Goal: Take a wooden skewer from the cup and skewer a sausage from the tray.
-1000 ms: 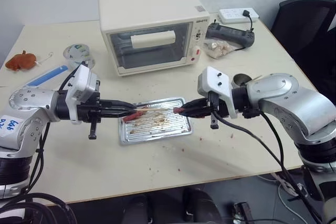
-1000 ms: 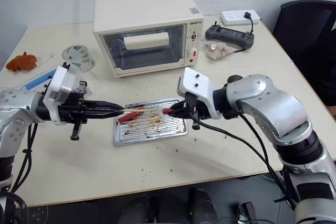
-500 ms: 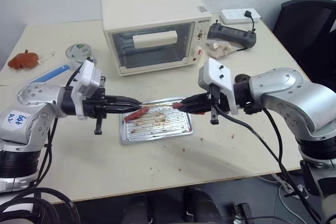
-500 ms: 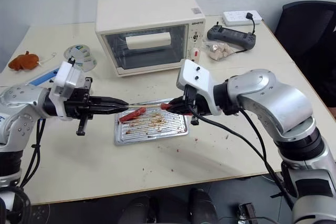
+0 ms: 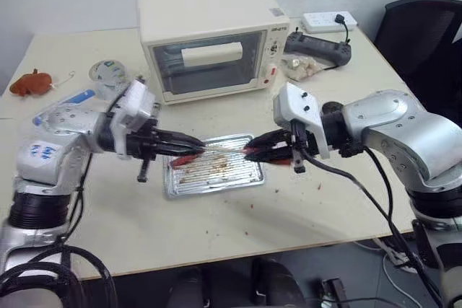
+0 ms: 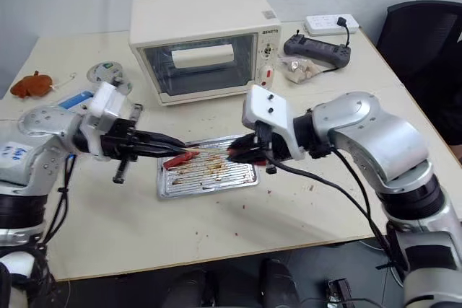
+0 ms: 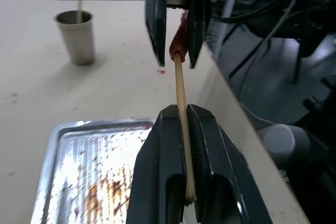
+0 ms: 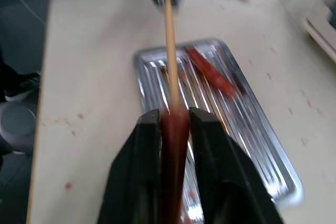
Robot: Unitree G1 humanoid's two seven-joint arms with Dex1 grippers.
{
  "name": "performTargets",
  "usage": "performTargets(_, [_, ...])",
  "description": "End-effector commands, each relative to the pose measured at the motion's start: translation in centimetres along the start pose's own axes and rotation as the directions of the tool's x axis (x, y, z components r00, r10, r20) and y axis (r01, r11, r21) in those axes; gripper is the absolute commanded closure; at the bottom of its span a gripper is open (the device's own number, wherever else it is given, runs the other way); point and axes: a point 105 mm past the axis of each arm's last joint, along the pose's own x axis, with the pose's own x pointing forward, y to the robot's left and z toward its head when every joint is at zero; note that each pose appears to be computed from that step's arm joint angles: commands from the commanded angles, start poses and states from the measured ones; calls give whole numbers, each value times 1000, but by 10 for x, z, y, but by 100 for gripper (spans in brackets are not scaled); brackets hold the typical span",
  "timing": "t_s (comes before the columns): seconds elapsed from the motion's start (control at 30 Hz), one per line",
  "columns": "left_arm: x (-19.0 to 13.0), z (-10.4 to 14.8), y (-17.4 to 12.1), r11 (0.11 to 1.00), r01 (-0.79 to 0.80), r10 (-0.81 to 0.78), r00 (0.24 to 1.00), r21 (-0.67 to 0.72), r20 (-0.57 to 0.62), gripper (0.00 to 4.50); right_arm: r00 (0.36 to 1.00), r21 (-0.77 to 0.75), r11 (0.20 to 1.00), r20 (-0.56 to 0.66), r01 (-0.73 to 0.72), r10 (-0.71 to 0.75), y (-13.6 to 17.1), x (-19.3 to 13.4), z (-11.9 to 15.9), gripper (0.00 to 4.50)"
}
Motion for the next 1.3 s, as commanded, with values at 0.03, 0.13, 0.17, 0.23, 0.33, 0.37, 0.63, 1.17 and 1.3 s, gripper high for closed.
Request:
performTargets(0.03, [-10,4,0,998,-47,47,999,30,-5,450,1000,-66,997,6,31,-30,0,-8,9,217])
performTargets(0.13, [-20,0,0,992,-126,126,992,13,0,450,992,-83,988,-1,128,-129,-16,-22,10,127])
performTargets(0.17, [-24,-1,0,988,-156,156,988,6,1,450,986,-78,983,4,165,-166,-22,-29,13,127])
performTargets(0.23, [-34,-6,-2,974,-227,227,974,-4,-4,450,973,-53,971,22,231,-230,-33,-43,18,127])
performTargets(0.33, [-53,-12,-2,929,-369,369,929,-14,-10,450,959,-21,960,45,279,-278,-37,-56,23,127])
performTargets(0.37, [-58,-13,-2,913,-408,408,913,-16,-9,450,956,-11,957,51,288,-287,-37,-58,24,127])
performTargets(0.63, [-129,-14,-1,597,-802,802,596,-34,38,450,942,109,946,111,306,-318,-33,-62,28,7])
performTargets(1.17, [-260,-56,-15,212,-977,972,212,-12,-98,450,926,150,938,175,312,-336,-34,-60,34,2])
performTargets(1.3, [-265,-68,1,227,-974,966,226,-8,-128,450,923,149,936,177,319,-342,-35,-58,37,2])
